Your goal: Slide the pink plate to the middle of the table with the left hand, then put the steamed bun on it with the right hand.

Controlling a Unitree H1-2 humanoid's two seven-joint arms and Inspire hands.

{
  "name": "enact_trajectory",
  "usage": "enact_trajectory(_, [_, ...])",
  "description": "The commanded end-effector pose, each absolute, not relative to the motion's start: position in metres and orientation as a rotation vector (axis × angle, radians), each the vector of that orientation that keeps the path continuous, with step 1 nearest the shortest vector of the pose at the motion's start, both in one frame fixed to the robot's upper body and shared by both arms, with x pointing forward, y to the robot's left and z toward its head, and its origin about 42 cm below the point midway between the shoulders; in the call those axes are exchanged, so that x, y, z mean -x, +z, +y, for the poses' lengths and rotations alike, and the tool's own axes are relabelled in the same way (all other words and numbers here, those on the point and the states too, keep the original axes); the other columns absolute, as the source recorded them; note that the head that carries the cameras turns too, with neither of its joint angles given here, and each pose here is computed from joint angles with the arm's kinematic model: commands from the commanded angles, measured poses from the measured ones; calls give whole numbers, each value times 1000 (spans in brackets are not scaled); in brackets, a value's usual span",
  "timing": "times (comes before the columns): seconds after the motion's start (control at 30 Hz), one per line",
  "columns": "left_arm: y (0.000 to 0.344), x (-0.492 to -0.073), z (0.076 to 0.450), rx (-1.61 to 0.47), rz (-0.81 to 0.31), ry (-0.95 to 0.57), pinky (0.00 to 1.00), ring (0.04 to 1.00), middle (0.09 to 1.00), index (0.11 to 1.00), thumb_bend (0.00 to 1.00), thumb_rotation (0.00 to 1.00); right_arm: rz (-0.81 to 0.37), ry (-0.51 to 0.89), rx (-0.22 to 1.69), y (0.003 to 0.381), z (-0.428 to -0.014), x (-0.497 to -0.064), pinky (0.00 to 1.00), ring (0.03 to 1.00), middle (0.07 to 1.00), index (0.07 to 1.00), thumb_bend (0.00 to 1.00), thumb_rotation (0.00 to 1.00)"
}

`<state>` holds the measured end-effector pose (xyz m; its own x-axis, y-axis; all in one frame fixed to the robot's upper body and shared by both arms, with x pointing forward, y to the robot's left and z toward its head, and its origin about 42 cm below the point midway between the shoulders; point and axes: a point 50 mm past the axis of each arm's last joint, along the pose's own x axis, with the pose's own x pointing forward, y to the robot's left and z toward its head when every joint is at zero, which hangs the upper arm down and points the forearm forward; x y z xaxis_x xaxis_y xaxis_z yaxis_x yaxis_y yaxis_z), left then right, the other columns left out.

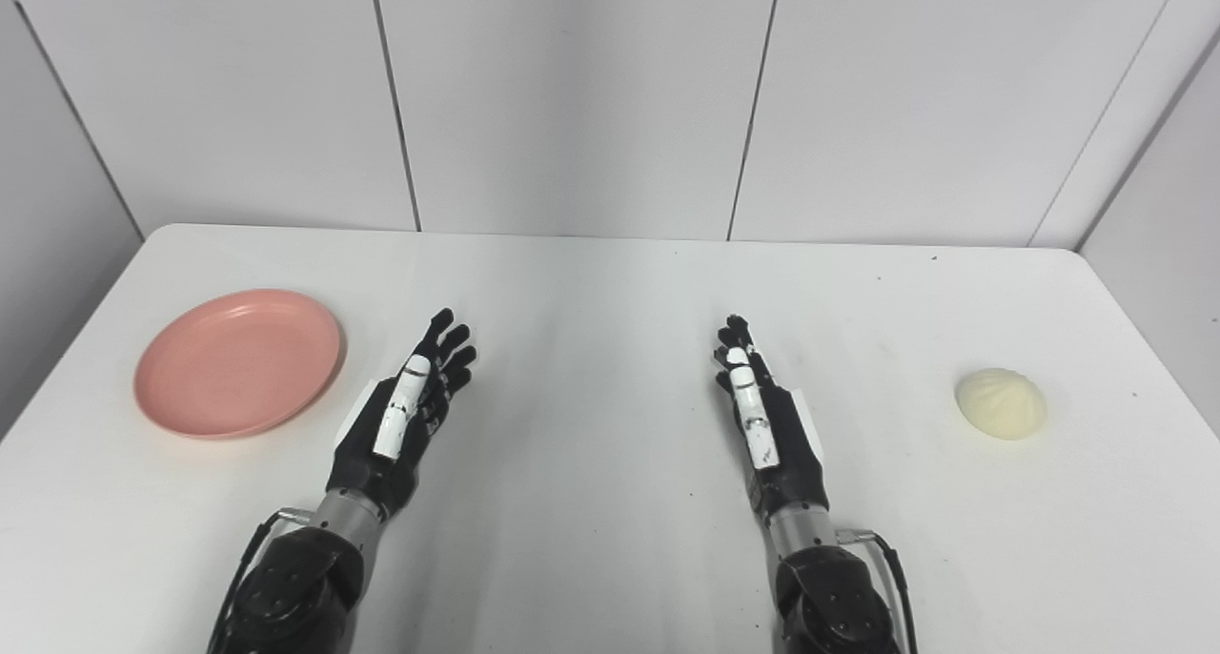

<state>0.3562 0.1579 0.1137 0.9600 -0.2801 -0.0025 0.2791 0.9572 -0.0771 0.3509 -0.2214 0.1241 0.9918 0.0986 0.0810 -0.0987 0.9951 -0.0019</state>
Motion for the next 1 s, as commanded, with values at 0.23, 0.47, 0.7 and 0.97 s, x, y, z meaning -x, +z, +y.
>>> enact_trajectory(0.23, [70,-347,139,59,176,-297,973,964,980,982,507,1000,-24,109,-20,99,-236,-341,996,975,984,993,209,1000])
enact_trajectory(0.47, [66,-352,123,50,181,-290,974,971,981,985,509,1000,-14,91,-31,101,-248,-342,998,973,984,997,181,1000])
enact_trajectory(0.7, [64,-355,112,45,171,-291,967,969,984,989,496,1000,-15,94,-40,104,-254,-343,1000,989,995,1000,149,1000])
enact_trajectory(0.97, [64,-355,109,41,179,-281,966,963,975,980,496,1000,-16,95,-37,109,-254,-342,1000,995,1000,1000,126,1000])
